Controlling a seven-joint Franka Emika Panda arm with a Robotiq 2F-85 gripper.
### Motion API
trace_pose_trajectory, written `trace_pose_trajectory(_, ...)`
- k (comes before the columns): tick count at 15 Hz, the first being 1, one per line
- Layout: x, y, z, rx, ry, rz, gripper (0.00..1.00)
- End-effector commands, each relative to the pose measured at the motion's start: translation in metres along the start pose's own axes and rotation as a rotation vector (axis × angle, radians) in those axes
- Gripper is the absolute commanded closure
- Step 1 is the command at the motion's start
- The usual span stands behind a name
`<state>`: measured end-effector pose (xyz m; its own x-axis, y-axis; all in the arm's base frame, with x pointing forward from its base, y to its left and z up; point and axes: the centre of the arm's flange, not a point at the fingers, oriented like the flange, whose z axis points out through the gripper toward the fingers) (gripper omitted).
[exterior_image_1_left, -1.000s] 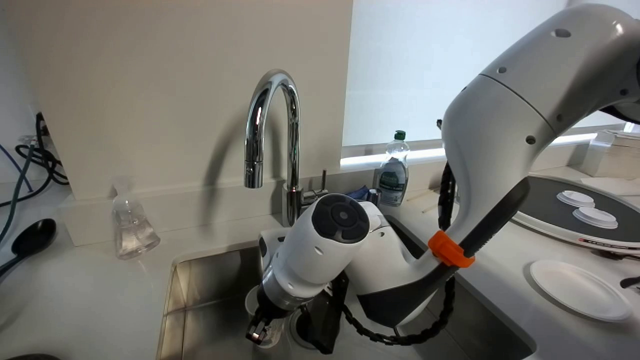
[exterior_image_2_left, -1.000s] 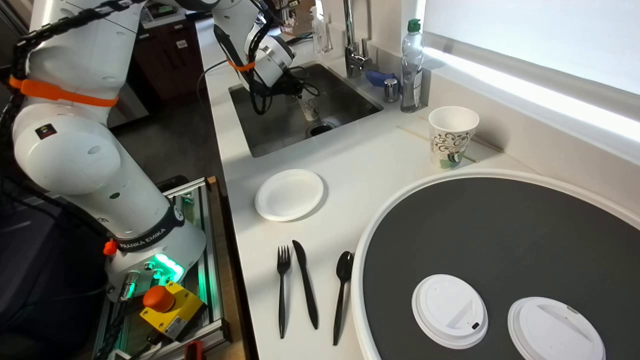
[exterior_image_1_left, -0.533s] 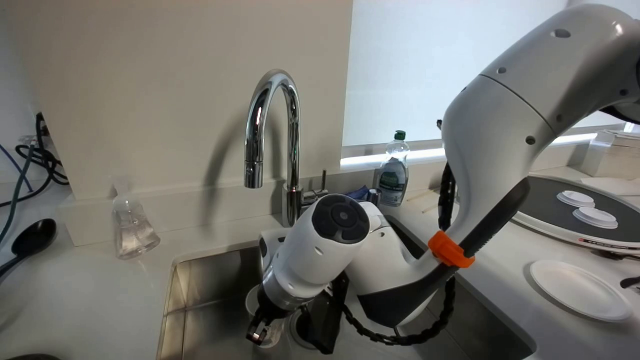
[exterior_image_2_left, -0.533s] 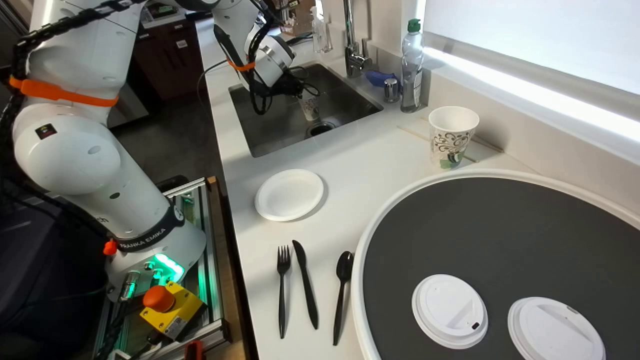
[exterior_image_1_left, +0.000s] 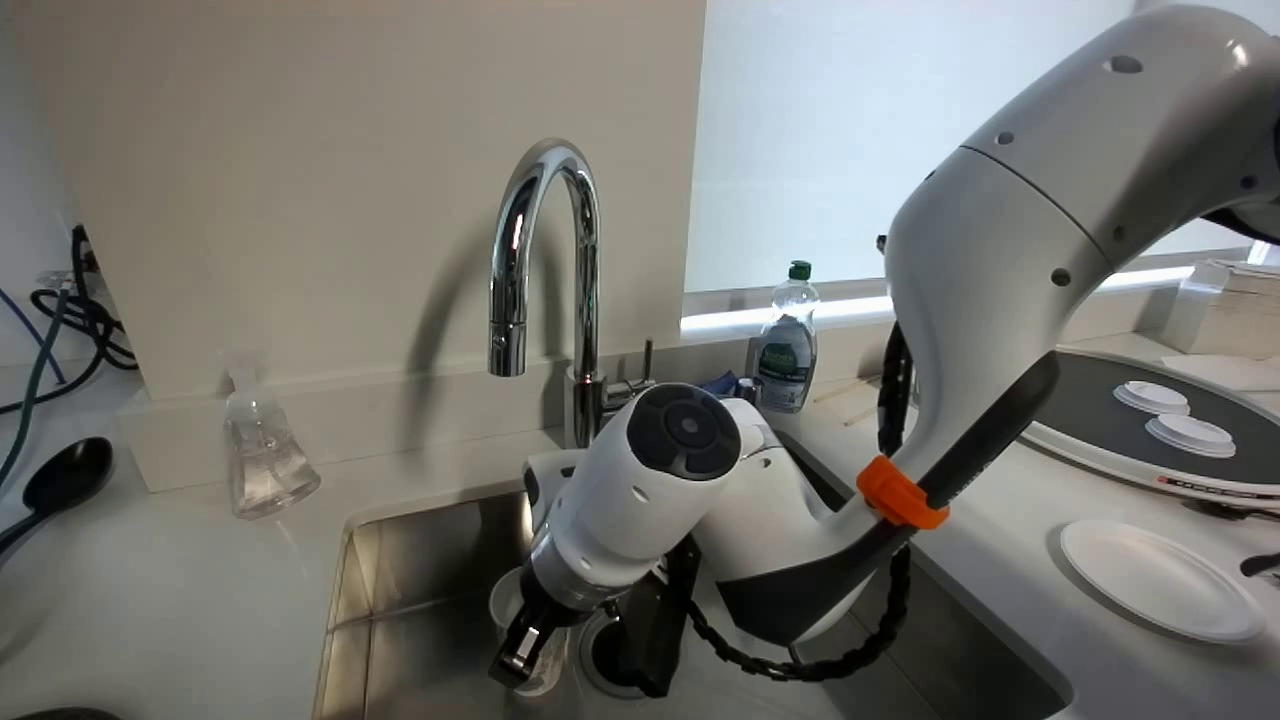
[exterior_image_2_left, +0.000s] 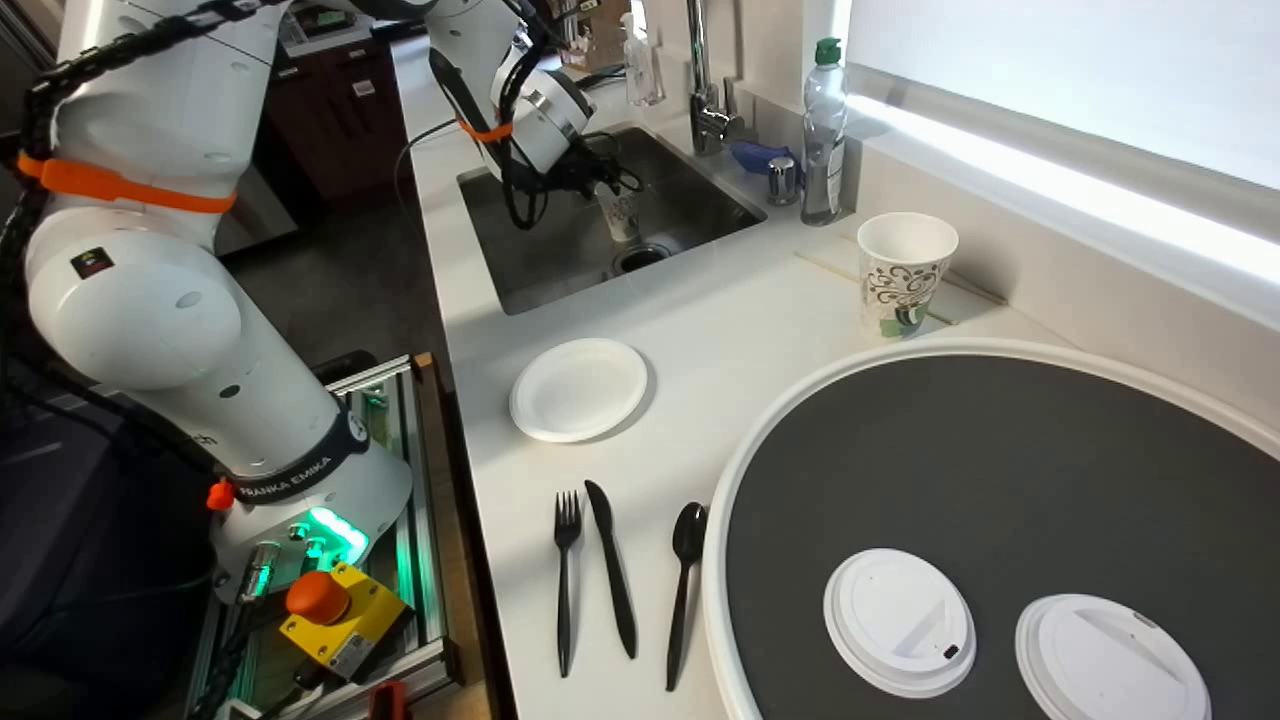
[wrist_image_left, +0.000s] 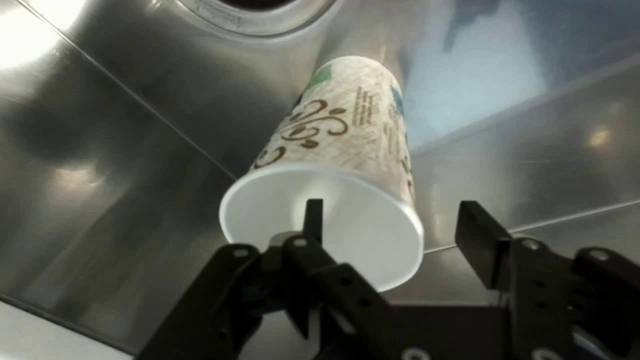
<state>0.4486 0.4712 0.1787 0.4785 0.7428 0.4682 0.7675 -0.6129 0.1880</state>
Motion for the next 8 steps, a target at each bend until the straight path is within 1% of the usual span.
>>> trace_pose_trajectory(1, 0.001, 0.002, -0.013, -0.034, 0.027, 0.011, 0.01)
trace_pose_trajectory(5, 0.012, 0.009, -0.031, -0.049, 0.042, 0.023, 0.00)
trace_pose_trajectory(8, 0.016, 0.011, -0.044, -0.053, 0.020, 0.024, 0.00)
